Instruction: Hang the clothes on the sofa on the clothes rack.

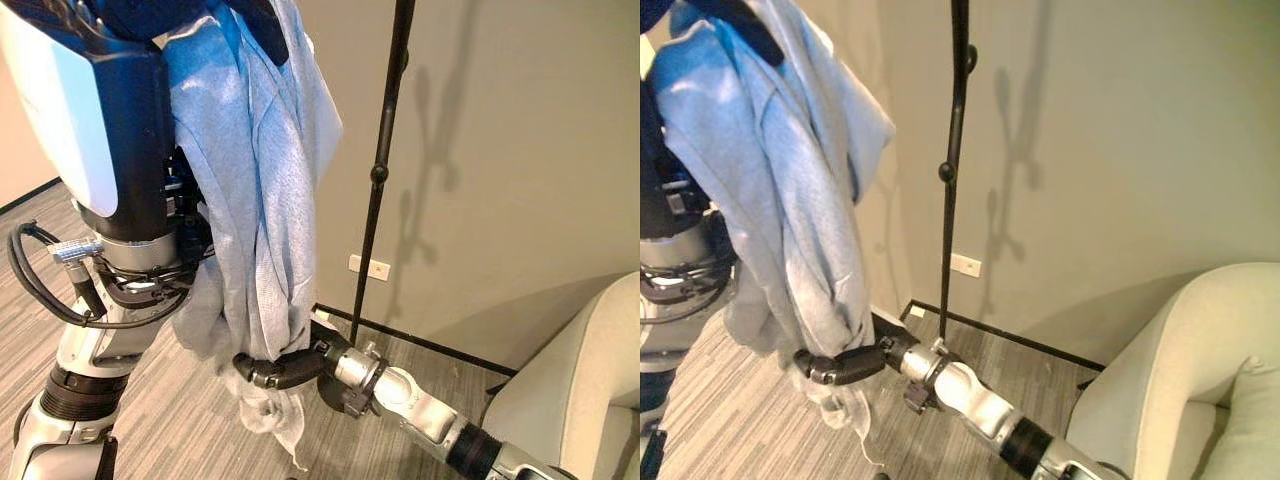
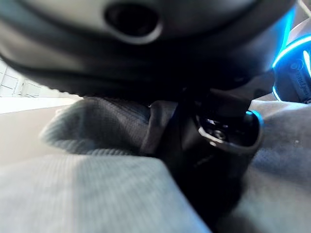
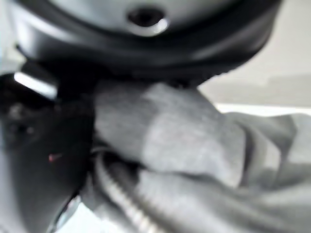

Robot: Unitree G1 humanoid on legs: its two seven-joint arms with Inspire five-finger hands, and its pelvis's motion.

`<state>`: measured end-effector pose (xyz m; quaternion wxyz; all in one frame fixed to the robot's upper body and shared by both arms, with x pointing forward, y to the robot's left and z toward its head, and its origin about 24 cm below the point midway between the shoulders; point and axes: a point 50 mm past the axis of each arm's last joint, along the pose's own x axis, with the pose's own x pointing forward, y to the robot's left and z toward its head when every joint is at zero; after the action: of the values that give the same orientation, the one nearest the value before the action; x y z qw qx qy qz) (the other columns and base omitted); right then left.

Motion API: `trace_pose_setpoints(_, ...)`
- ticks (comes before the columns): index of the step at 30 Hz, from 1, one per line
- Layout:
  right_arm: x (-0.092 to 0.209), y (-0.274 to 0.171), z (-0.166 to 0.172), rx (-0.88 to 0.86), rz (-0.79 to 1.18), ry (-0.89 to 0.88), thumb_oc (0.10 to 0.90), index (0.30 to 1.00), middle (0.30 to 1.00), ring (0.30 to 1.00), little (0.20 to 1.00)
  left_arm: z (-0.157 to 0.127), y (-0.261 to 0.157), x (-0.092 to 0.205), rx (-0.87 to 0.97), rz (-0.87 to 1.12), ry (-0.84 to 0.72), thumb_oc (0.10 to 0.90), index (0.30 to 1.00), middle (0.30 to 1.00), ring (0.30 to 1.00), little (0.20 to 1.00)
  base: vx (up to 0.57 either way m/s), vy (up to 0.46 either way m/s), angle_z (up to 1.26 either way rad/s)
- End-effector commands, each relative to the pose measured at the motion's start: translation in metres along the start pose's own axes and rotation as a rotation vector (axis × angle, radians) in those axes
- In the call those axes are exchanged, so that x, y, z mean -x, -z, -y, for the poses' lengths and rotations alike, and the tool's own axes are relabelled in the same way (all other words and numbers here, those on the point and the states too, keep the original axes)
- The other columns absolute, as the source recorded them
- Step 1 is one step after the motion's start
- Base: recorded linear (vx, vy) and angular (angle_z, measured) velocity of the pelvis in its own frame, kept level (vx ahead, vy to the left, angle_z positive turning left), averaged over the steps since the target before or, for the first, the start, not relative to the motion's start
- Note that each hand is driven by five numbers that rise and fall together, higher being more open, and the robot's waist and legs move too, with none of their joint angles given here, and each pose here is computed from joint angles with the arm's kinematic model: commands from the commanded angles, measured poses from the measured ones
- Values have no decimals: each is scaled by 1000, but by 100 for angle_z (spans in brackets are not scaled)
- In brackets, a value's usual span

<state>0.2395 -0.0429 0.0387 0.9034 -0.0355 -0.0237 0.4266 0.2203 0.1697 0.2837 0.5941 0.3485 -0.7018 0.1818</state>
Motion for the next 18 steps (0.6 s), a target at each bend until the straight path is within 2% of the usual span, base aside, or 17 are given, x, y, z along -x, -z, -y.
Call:
trace_pose_setpoints(1, -9, -38, 14, -13, 217, 83, 400, 300, 300, 300, 300, -15, 23, -33, -61, -23, -194, 400, 300, 300, 300, 300, 24, 12, -8)
trace_pose_setpoints(3, 3, -29, 24, -146, 210, 168, 400, 300, 300, 300, 300, -17, 27, -34, -92, -22, -187, 400, 300, 300, 300, 300, 33, 20, -4)
trace_pose_setpoints(6, 14, -30, 31, -231, 241, 208, 400, 300, 300, 300, 300, -19, 31, -35, -128, -15, -177, 400, 300, 300, 300, 300, 26, 27, -18)
trace_pose_setpoints(9, 37, -38, 46, -234, 293, 278, 400, 300, 300, 300, 300, -23, 34, -34, -171, -7, -162, 400, 300, 300, 300, 300, 25, 50, -13)
trace_pose_setpoints(11, 67, -58, 59, -86, 337, 349, 400, 300, 300, 300, 300, -30, 39, -33, -213, -3, -152, 400, 300, 300, 300, 300, 20, 61, -3)
trace_pose_setpoints(12, 67, -58, 59, -86, 337, 350, 400, 300, 300, 300, 300, -30, 38, -33, -213, -4, -152, 400, 300, 300, 300, 300, 18, 67, -18)
trace_pose_setpoints(13, 90, -77, 69, 130, 357, 453, 400, 300, 300, 300, 300, -40, 41, -33, -273, 12, -138, 400, 300, 300, 300, 300, 14, 48, -17)
trace_pose_setpoints(14, 90, -77, 69, 130, 357, 454, 400, 300, 300, 300, 300, -40, 41, -32, -273, 12, -138, 400, 300, 300, 300, 300, 25, 75, -21)
trace_pose_setpoints(18, 120, -115, 75, 487, 459, 677, 400, 300, 300, 300, 300, -61, 41, -25, -397, 41, -175, 400, 300, 300, 300, 300, 25, 69, -20)
